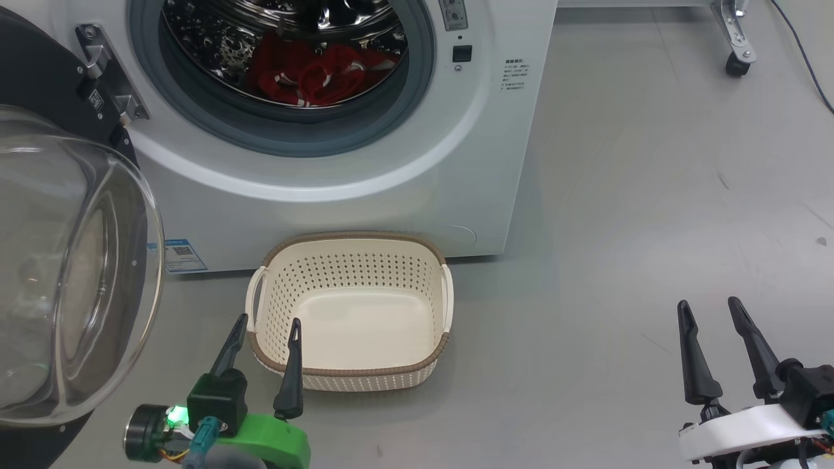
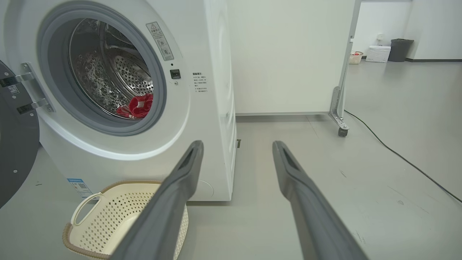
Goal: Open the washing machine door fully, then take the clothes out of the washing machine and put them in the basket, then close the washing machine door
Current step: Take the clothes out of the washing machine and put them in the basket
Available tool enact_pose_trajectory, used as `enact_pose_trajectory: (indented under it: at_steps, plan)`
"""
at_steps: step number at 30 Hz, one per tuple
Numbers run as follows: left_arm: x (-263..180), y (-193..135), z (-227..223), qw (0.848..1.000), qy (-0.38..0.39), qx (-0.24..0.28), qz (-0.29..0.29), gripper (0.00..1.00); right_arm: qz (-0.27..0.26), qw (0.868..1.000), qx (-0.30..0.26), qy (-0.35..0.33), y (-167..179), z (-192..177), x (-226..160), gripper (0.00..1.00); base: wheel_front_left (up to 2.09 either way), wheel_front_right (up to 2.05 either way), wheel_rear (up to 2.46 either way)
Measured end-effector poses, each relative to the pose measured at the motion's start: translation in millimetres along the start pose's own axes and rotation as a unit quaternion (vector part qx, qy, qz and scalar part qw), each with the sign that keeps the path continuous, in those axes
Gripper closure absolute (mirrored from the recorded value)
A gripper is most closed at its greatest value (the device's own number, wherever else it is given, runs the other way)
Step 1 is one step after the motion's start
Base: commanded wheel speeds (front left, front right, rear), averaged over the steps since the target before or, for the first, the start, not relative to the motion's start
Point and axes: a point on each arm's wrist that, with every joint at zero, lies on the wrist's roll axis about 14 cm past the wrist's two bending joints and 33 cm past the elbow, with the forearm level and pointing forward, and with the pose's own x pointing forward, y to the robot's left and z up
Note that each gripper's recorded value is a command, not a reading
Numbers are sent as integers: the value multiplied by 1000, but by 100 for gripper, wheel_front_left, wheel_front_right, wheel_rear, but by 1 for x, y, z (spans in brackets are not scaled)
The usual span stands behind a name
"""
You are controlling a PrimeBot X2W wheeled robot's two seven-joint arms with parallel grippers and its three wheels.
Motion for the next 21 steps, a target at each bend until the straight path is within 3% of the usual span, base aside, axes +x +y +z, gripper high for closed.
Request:
enact_pose_trajectory:
  at_steps: [21]
  plan:
    - [2,2,3,1000,-7,0,2,0,4,1000,1,9,2,-6,0,0,55,-110,55]
